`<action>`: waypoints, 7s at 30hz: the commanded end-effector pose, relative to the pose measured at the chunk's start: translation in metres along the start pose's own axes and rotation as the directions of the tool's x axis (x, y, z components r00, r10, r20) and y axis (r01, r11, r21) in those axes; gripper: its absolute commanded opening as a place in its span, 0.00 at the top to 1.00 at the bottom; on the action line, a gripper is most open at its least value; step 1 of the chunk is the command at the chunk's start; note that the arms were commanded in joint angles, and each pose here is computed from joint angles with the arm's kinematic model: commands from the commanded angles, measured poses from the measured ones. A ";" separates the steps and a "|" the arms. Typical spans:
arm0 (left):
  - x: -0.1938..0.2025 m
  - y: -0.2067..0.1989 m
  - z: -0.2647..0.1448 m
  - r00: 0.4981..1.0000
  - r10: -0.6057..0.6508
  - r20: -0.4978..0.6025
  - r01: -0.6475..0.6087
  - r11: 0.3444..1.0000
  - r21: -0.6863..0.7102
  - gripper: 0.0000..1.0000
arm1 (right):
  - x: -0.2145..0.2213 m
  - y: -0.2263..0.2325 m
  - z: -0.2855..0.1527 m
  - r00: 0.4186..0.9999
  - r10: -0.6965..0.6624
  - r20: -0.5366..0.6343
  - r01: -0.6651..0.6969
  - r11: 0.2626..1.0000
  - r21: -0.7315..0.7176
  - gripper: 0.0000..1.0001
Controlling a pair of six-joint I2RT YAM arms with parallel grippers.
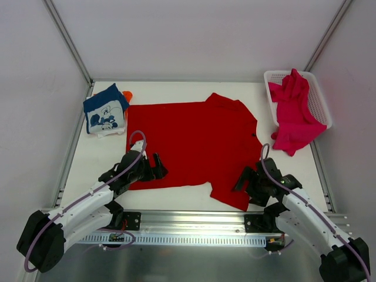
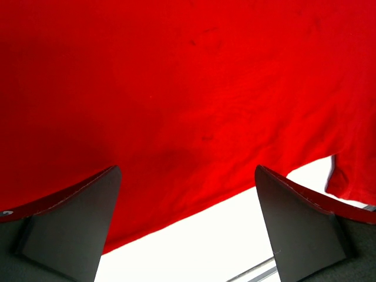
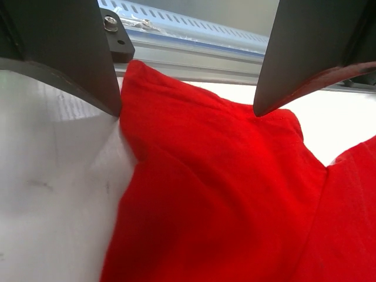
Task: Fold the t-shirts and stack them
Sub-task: Grap the side of the flattened tshirt closest away from the robot with both arms, then fold the flattened tshirt in 1/3 of the way
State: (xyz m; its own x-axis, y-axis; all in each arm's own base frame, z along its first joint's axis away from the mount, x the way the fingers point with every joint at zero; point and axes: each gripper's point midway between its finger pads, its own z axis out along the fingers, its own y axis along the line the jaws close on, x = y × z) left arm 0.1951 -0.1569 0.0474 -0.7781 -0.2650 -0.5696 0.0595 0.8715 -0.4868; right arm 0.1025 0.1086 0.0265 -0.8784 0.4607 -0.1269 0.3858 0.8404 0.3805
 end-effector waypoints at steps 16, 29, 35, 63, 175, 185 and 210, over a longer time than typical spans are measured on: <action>-0.001 -0.006 0.004 1.000 0.028 0.008 -0.028 0.999 0.031 0.01 | -0.007 0.001 0.004 0.997 0.021 0.069 -0.021 1.000 0.010 0.55; -0.010 0.024 -0.010 0.979 -0.149 0.142 0.163 0.982 -0.095 0.02 | -0.007 -0.003 -0.003 0.995 0.013 0.100 -0.012 1.000 -0.006 1.00; -0.021 0.048 -0.043 0.968 -0.170 0.183 0.218 0.933 -0.288 0.01 | -0.024 0.000 -0.014 0.981 -0.013 0.193 0.014 1.000 -0.003 0.99; 0.048 0.117 -0.073 0.826 -0.520 0.217 0.539 0.617 -0.574 0.01 | -0.043 0.036 0.025 0.979 -0.117 0.164 0.138 0.983 -0.121 1.00; -0.137 0.067 -0.035 0.893 -0.138 0.429 0.336 0.838 -0.430 1.00 | -0.216 0.144 -0.038 0.816 -0.279 0.507 0.232 0.960 0.156 1.00; -0.137 0.070 -0.022 0.901 -0.136 0.413 0.331 0.830 -0.449 1.00 | -0.232 0.143 -0.023 0.823 -0.282 0.492 0.214 0.958 0.192 1.00; -0.146 0.103 -0.010 0.894 -0.156 0.420 0.382 0.756 -0.532 1.00 | -0.284 0.151 0.001 0.835 -0.267 0.482 0.175 0.958 0.228 1.00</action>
State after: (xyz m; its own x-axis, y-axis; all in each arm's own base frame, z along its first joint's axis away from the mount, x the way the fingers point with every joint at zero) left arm 0.2951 -0.0290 0.0752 -0.4875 -0.5394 -0.6866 -0.5756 0.7898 -0.2118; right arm 0.3955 0.1055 0.1060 -0.7278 0.2932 -0.6199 0.2819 0.9520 0.1194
